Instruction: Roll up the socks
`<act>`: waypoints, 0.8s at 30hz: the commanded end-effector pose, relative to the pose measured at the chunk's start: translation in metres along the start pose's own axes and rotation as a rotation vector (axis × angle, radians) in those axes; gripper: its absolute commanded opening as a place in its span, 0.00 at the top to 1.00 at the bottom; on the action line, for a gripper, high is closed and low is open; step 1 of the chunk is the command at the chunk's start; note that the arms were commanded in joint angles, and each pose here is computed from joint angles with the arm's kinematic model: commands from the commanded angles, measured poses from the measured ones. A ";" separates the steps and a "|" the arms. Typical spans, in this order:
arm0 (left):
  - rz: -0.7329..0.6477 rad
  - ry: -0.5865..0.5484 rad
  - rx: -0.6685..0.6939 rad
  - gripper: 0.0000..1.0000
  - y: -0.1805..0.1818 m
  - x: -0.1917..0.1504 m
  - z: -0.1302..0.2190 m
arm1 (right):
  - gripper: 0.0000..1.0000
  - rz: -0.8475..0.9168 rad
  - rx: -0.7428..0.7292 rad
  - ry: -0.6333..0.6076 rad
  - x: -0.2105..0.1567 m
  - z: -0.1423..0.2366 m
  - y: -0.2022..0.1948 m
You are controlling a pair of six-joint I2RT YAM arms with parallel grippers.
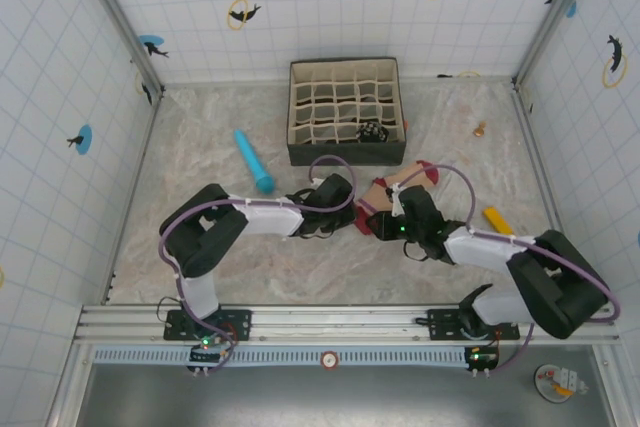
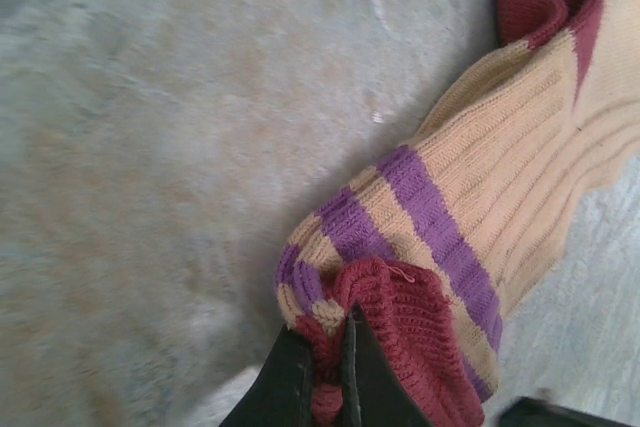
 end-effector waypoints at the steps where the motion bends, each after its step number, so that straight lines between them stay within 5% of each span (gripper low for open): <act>1: 0.004 0.019 0.104 1.00 0.013 0.005 0.014 | 0.56 0.167 -0.009 -0.023 0.013 0.014 0.013; 16: 0.026 0.143 0.153 1.00 0.030 -0.005 0.053 | 0.31 0.801 -0.245 -0.143 -0.031 0.021 0.067; 24: 0.010 0.141 0.164 1.00 0.039 -0.008 0.061 | 0.30 0.988 -0.281 -0.161 -0.052 0.003 0.086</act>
Point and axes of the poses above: each hand's point on the last joint's axis, 136 mm out from that joint toward the fingers, its own z axis back along the fingers, its own y axis along the line the jaws close on, x = y × z, the point moved 5 cm from there along z, back along the fingers, and after that the axes turned 12 degrees about z, right-handed, at the moved point
